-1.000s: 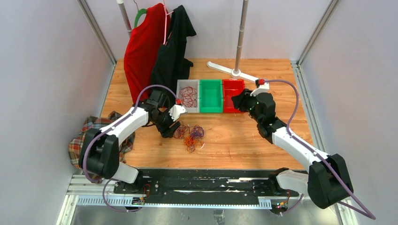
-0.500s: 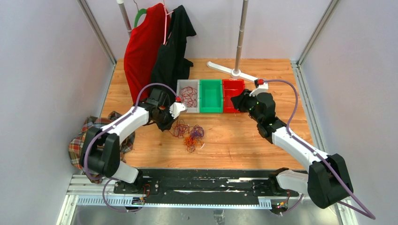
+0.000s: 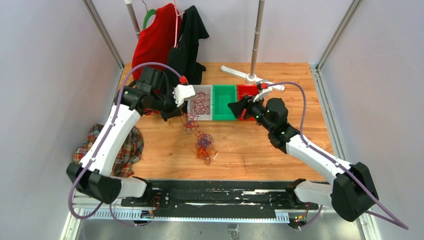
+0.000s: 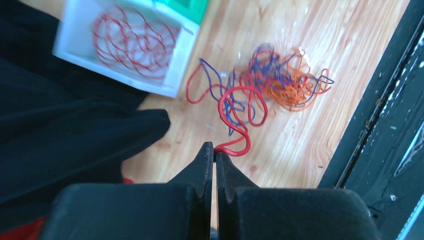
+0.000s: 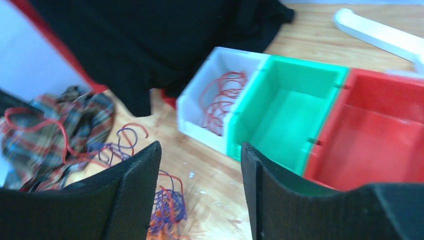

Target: Untangle the cables

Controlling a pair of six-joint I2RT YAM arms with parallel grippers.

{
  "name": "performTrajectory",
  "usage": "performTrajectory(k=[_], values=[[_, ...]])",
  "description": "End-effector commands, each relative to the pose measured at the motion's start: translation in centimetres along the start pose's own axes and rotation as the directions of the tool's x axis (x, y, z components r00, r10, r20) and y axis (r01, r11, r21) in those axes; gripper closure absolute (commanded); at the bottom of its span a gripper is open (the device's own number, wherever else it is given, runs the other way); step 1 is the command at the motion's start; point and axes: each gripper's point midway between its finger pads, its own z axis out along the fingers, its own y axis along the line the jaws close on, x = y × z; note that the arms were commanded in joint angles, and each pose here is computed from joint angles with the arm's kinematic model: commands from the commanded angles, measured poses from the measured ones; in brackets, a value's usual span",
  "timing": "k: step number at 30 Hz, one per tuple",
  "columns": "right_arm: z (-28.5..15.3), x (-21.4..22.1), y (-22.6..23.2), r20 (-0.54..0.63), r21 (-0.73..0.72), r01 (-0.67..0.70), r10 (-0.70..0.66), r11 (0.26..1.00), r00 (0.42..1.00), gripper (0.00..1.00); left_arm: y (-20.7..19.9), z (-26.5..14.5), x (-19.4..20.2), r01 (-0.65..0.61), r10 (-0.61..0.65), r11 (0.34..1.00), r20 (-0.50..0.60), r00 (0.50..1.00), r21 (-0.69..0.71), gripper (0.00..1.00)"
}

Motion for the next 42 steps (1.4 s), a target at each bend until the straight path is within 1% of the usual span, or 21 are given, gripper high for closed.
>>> performTrajectory(k=[1, 4, 9, 12, 17, 21, 24, 27, 30, 35, 40, 42], values=[[-0.1, -3.1, 6.7, 0.096, -0.211, 0.127, -0.108, 0.969, 0.989, 0.38, -2.5, -4.7, -4.1, -0.05, 0.048, 0.999, 0.132, 0.99, 0.009, 1.0], [-0.9, -4.0, 10.3, 0.134, -0.322, 0.144, -0.106, 0.936, 0.985, 0.33, -3.1, -5.5, -5.8, -0.079, 0.077, 0.997, 0.17, 0.982, 0.006, 1.0], [-2.8, -5.2, 15.7, 0.192, -0.462, 0.184, -0.105, 0.867, 0.976, 0.3, -3.9, -4.5, -6.0, -0.061, 0.057, 0.998, 0.138, 0.989, 0.03, 0.99], [-3.3, -5.0, 18.0, 0.192, -0.512, 0.196, -0.111, 0.836, 0.975, 0.3, -3.7, -4.1, -6.0, -0.042, 0.037, 0.999, 0.125, 0.992, 0.032, 0.99], [-2.8, -3.4, 20.6, 0.151, -0.58, 0.192, -0.128, 0.792, 0.98, 0.3, -3.2, -4.6, -6.9, -0.005, 0.004, 1.0, 0.135, 0.991, 0.011, 0.99], [-1.5, -1.8, 20.9, 0.124, -0.568, 0.2, -0.157, 0.799, 0.98, 0.32, -3.3, -5.0, -7.4, -0.002, 0.001, 1.0, 0.151, 0.989, 0.007, 0.99], [0.2, -1.1, 20.1, 0.109, -0.509, 0.217, -0.187, 0.833, 0.976, 0.36, -3.6, -5.4, -7.7, 0.005, -0.007, 1.0, 0.165, 0.986, 0.011, 0.99], [1.8, -0.8, 18.8, 0.101, -0.429, 0.215, -0.189, 0.878, 0.977, 0.41, -4.0, -5.8, -8.0, 0.013, -0.015, 1.0, 0.18, 0.984, 0.015, 1.0], [2.7, -1.1, 18.4, 0.122, -0.392, 0.217, -0.184, 0.894, 0.975, 0.44, -4.4, -6.1, -8.4, 0.014, -0.019, 1.0, 0.196, 0.98, 0.026, 0.99], [4.1, -0.8, 17.9, 0.132, -0.338, 0.215, -0.18, 0.916, 0.975, 0.45, -5.0, -6.2, -9.3, 0.041, -0.055, 0.997, 0.222, 0.974, 0.065, 0.99], [5.1, 0.2, 18.3, 0.142, -0.346, 0.185, -0.143, 0.92, 0.979, 0.44, -5.7, -6.7, -11.0, 0.025, -0.058, 0.992, 0.276, 0.959, 0.122, 0.99], [5.4, 1.3, 18.3, 0.122, -0.356, 0.15, -0.113, 0.922, 0.986, 0.44, -5.6, -7.1, -11.8, 0.016, -0.052, 0.992, 0.297, 0.954, 0.124, 0.99]])
